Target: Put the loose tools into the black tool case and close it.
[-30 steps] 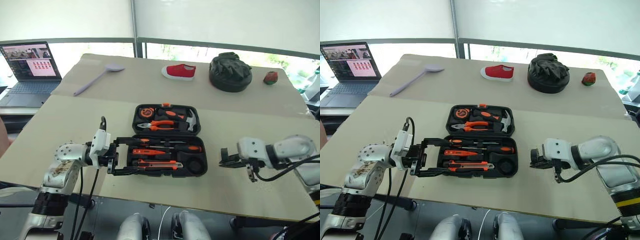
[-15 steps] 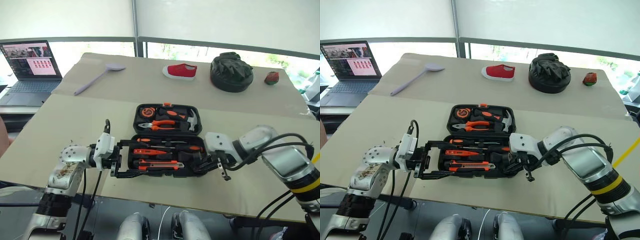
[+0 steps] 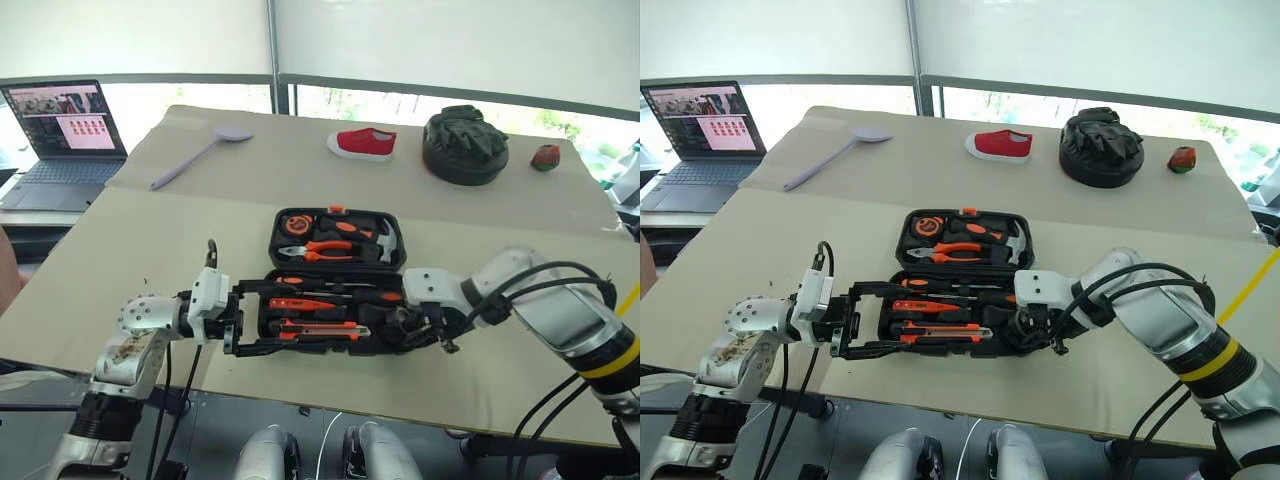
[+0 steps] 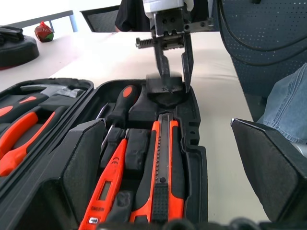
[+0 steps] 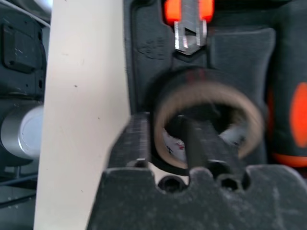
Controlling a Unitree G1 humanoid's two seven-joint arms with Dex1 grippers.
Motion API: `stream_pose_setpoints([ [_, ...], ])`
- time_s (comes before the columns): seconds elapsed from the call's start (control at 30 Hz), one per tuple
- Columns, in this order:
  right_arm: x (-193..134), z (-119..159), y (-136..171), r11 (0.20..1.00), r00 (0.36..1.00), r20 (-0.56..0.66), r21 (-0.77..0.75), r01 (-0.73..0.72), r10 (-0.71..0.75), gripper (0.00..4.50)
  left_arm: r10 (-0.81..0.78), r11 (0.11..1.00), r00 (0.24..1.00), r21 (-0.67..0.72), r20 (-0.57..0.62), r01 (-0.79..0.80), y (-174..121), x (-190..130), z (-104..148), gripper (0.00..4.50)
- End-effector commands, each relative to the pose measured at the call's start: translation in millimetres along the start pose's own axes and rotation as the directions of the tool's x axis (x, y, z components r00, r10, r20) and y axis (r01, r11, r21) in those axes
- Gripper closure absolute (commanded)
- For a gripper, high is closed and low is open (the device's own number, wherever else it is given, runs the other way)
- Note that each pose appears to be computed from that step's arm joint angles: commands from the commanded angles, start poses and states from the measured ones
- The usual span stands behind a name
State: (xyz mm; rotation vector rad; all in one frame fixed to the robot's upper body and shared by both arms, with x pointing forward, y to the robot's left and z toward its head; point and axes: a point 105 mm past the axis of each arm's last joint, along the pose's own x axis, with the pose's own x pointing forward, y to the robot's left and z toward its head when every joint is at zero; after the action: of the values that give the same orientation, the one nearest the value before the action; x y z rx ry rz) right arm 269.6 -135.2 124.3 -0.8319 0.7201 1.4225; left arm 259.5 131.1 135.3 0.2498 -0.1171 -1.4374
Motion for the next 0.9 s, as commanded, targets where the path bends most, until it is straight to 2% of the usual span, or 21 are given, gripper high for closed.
stream_pose_setpoints([
  [0.03, -3, 2, 6, 0.999, 0.999, -0.007, -0.014, -0.051, 0.051, 1.37, 0.019, 0.998, 1.0, 0.064, 0.006, -0.019, 4, -3, 11, 0.0],
  [0.17, -18, 8, 14, 0.992, 0.993, 0.016, -0.028, -0.121, 0.121, 0.23, 0.061, 0.996, 0.998, 0.069, -0.002, -0.061, 9, -6, 10, 0.0],
  [0.2, -25, 11, 16, 0.99, 0.989, 0.043, -0.022, -0.139, 0.14, 0.11, 0.081, 0.995, 0.997, 0.066, 0.001, -0.08, 11, -8, 10, 0.0],
  [0.3, -48, 17, 8, 0.997, 0.984, 0.158, -0.004, -0.078, 0.077, 0.11, 0.193, 0.981, 0.981, 0.018, -0.022, -0.193, 22, -23, 5, 0.0],
  [0.37, -64, 18, -6, 0.999, 0.962, 0.271, 0.041, 0.009, -0.02, 0.11, 0.348, 0.937, 0.928, 0.016, -0.131, -0.349, 41, -44, -12, 0.0],
  [0.43, -78, 13, -27, 0.983, 0.913, 0.368, 0.121, 0.14, -0.175, 0.0, 0.509, 0.857, 0.836, 0.032, -0.203, -0.514, 62, -67, -24, 0.52],
  [0.47, -82, 5, -37, 0.964, 0.89, 0.38, 0.178, 0.198, -0.253, 0.28, 0.559, 0.823, 0.799, 0.029, -0.222, -0.568, 68, -74, -27, 0.69],
  [0.53, -82, -19, -54, 0.925, 0.865, 0.334, 0.2, 0.323, -0.374, 0.71, 0.614, 0.779, 0.753, 0.026, -0.234, -0.627, 78, -80, -29, 1.44],
  [0.6, -77, -48, -76, 0.854, 0.816, 0.255, 0.189, 0.485, -0.52, 1.46, 0.657, 0.731, 0.703, 0.005, -0.274, -0.682, 87, -81, -38, 2.17],
  [0.63, -72, -58, -85, 0.82, 0.784, 0.242, 0.194, 0.538, -0.572, 1.7, 0.657, 0.726, 0.699, -0.014, -0.282, -0.688, 89, -78, -41, 2.47],
  [0.67, -67, -64, -93, 0.787, 0.752, 0.232, 0.178, 0.591, -0.617, 2.13, 0.65, 0.724, 0.698, -0.035, -0.3, -0.689, 91, -73, -45, 2.89],
  [0.7, -59, -65, -95, 0.784, 0.746, 0.241, 0.163, 0.599, -0.62, 2.35, 0.633, 0.735, 0.711, -0.049, -0.306, -0.676, 91, -66, -47, 3.12],
  [0.8, -42, -63, -103, 0.777, 0.731, 0.272, 0.142, 0.613, -0.626, 3.42, 0.593, 0.758, 0.734, -0.079, -0.332, -0.648, 91, -55, -53, 4.28],
  [0.83, -35, -63, -104, 0.775, 0.728, 0.274, 0.133, 0.618, -0.628, 3.65, 0.589, 0.758, 0.736, -0.088, -0.335, -0.646, 93, -52, -54, 4.45],
  [0.9, -24, -58, -106, 0.784, 0.731, 0.293, 0.147, 0.602, -0.616, 4.4, 0.566, 0.769, 0.75, -0.107, -0.341, -0.63, 94, -44, -56, 4.5],
])
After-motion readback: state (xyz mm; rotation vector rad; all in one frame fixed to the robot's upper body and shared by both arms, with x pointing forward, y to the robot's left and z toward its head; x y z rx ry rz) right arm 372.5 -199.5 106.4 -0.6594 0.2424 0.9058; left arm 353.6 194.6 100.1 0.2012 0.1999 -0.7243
